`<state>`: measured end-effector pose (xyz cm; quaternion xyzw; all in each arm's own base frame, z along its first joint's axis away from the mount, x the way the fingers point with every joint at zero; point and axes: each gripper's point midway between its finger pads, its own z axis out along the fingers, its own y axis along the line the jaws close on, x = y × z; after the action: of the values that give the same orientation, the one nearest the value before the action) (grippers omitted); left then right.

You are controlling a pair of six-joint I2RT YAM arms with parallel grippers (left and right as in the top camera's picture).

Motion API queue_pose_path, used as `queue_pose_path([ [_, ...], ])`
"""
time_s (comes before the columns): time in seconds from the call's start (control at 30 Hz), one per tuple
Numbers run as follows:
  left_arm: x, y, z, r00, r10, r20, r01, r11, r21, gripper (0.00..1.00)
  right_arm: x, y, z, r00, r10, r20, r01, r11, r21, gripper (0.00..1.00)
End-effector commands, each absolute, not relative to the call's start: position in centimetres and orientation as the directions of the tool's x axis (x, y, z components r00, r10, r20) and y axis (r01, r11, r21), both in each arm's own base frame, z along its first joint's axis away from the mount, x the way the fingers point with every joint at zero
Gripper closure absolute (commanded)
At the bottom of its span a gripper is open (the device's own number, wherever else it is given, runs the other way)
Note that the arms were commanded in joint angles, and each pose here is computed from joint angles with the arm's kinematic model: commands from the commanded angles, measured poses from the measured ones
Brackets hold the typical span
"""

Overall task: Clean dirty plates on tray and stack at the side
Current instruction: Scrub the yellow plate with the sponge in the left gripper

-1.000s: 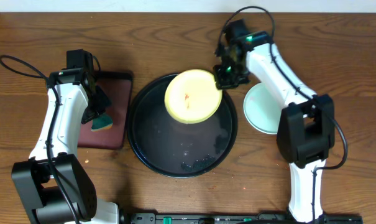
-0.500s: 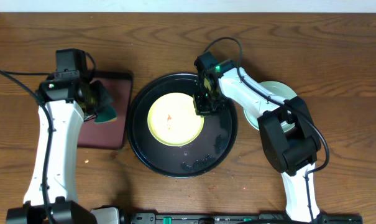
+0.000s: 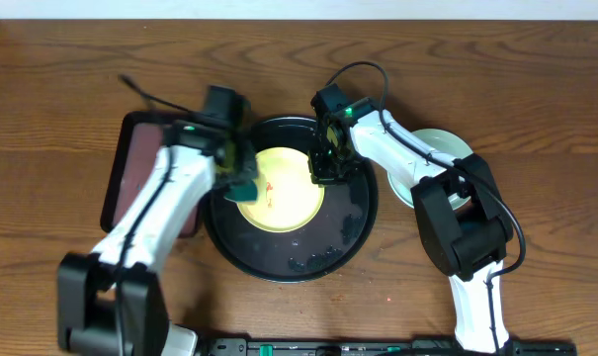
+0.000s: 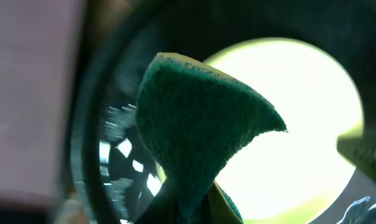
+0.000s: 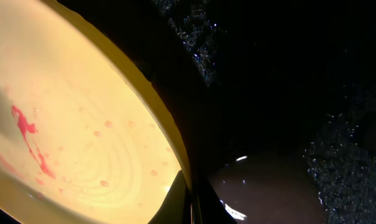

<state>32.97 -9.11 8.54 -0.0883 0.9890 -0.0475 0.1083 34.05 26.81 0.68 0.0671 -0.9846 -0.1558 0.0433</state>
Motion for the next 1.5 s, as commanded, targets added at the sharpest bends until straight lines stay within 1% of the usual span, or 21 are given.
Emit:
queue_pose_path([
  [0.0, 32.8, -9.6, 6.1, -0.966, -0.210, -0.152, -0.199, 0.976, -0.085, 0.93, 33.0, 26.7, 0.2, -0.985, -0.143, 0.095, -0.108, 0.946, 0.304, 0.99],
  [0.17, 32.5, -10.1, 1.9, -0.977, -0.206, -0.056, -0.203, 0.977, -0.059, 0.93, 33.0, 26.7, 0.2, -0.985, -0.143, 0.095, -0.108, 0.946, 0.305, 0.99],
  [0.3, 31.7, -11.3, 0.2, -0.979, -0.201, 0.025, -0.202, 0.973, -0.108, 0.93, 33.0, 26.7, 0.2, -0.985, -0.142, 0.095, -0.107, 0.946, 0.304, 0.99],
  [0.37, 31.3, -12.8, 0.4, -0.986, -0.154, 0.062, -0.163, 0.968, -0.190, 0.93, 33.0, 26.7, 0.2, -0.985, -0.143, 0.095, -0.108, 0.946, 0.304, 0.99],
  [0.43, 31.1, -14.7, 0.9, -0.994, -0.076, 0.075, -0.095, 0.949, -0.301, 0.93, 33.0, 26.7, 0.2, -0.985, -0.143, 0.094, -0.108, 0.946, 0.305, 0.99],
  [0.47, 31.0, -16.1, 1.4, -0.998, -0.014, 0.067, -0.039, 0.924, -0.381, 0.93, 33.0, 26.7, 0.2, -0.985, -0.143, 0.094, -0.108, 0.946, 0.305, 0.99],
  [0.53, 31.2, -17.8, 2.2, -0.996, 0.083, 0.022, 0.062, 0.872, -0.485, 0.93, 33.0, 26.7, 0.2, -0.985, -0.143, 0.092, -0.109, 0.946, 0.305, 0.99],
  [0.57, 31.7, -17.9, 2.3, -0.996, 0.094, -0.006, 0.085, 0.869, -0.487, 0.93, 33.1, 26.7, 0.2, -0.985, -0.143, 0.092, -0.108, 0.946, 0.306, 0.99],
  [0.63, 32.3, -17.4, 2.0, -0.996, 0.088, -0.029, 0.092, 0.887, -0.453, 0.92, 33.0, 26.7, 0.2, -0.985, -0.143, 0.093, -0.108, 0.946, 0.305, 0.99],
  [0.7, 33.0, -16.2, 1.4, -0.998, 0.046, -0.043, 0.059, 0.923, -0.381, 0.92, 33.0, 26.7, 0.2, -0.985, -0.143, 0.093, -0.109, 0.946, 0.305, 0.99],
  [0.8, 34.3, -12.2, 0.4, -0.991, -0.104, -0.083, -0.090, 0.984, -0.157, 0.93, 33.0, 26.7, 0.2, -0.985, -0.143, 0.092, -0.109, 0.946, 0.306, 0.99],
  [0.87, 34.7, -8.5, 0.3, -0.963, -0.228, -0.145, -0.234, 0.972, 0.027, 0.93, 33.1, 26.7, 0.2, -0.985, -0.143, 0.092, -0.109, 0.946, 0.306, 0.99],
  [0.9, 34.7, -6.8, 0.5, -0.939, -0.289, -0.185, -0.312, 0.944, 0.110, 0.93, 33.0, 26.7, 0.2, -0.985, -0.143, 0.092, -0.109, 0.946, 0.306, 0.99],
  [0.97, 34.5, -4.7, 1.0, -0.911, -0.337, -0.236, -0.386, 0.899, 0.205, 0.93, 33.0, 26.7, 0.2, -0.985, -0.143, 0.093, -0.109, 0.946, 0.305, 0.99],
  [1.07, 34.3, -4.0, 1.3, -0.908, -0.341, -0.244, -0.398, 0.885, 0.243, 0.93, 33.0, 26.7, 0.2, -0.985, -0.143, 0.093, -0.108, 0.946, 0.305, 0.99],
  [1.27, 34.6, -4.1, 2.4, -0.919, -0.317, -0.236, -0.372, 0.894, 0.249, 0.92, 33.0, 26.7, 0.2, -0.985, -0.143, 0.093, -0.108, 0.946, 0.306, 0.99],
  [1.4, 35.2, -4.7, 4.3, -0.934, -0.276, -0.228, -0.326, 0.918, 0.225, 0.92, 33.0, 26.7, 0.2, -0.985, -0.143, 0.093, -0.108, 0.946, 0.305, 0.99],
  [1.47, 35.3, -4.7, 5.8, -0.930, -0.281, -0.238, -0.332, 0.918, 0.215, 0.93, 33.0, 26.7, 0.2, -0.985, -0.142, 0.093, -0.108, 0.946, 0.305, 0.99],
])
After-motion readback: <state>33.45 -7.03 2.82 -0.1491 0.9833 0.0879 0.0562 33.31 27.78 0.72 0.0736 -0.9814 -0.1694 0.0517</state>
